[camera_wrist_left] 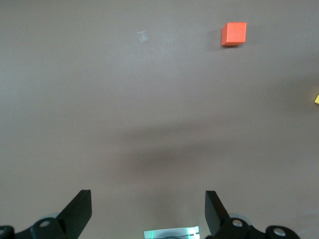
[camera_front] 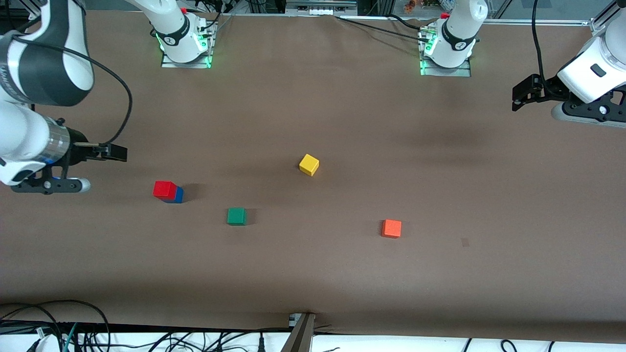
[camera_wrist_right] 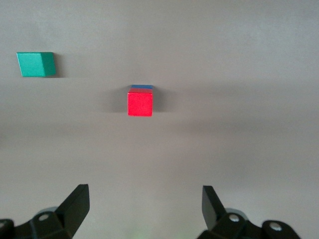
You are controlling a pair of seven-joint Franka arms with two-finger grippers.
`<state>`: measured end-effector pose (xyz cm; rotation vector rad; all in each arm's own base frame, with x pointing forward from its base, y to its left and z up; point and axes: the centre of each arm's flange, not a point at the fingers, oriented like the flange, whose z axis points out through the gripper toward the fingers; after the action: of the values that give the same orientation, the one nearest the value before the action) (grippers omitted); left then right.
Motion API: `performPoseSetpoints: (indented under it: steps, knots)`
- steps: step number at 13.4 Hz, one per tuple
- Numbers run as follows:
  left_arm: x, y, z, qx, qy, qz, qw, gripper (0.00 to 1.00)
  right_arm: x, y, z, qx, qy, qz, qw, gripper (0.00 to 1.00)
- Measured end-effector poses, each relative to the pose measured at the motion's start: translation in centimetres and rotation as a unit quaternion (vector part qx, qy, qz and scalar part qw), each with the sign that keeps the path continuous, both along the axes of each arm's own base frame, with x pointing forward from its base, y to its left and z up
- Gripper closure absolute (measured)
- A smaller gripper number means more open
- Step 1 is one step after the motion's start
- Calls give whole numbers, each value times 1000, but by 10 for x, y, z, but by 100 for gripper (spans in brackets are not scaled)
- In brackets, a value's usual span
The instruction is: Pass red block to right arm, stack on blue
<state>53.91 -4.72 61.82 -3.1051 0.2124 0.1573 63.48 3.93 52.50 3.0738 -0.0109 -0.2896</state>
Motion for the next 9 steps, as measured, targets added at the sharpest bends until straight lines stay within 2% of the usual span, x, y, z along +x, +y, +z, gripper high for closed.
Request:
performPoseSetpoints:
  steps: [4,6,9]
  knots:
    - [0,0,0,0,-1,0,1000,0,-27,-12,42,30,-8,1,999,0]
    - [1,1,-1,0,0,1,1000,0,-45,-16,57,28,1,4,1000,0]
    - [1,4,-1,0,0,4,1000,0,-60,-28,82,32,-16,10,999,0]
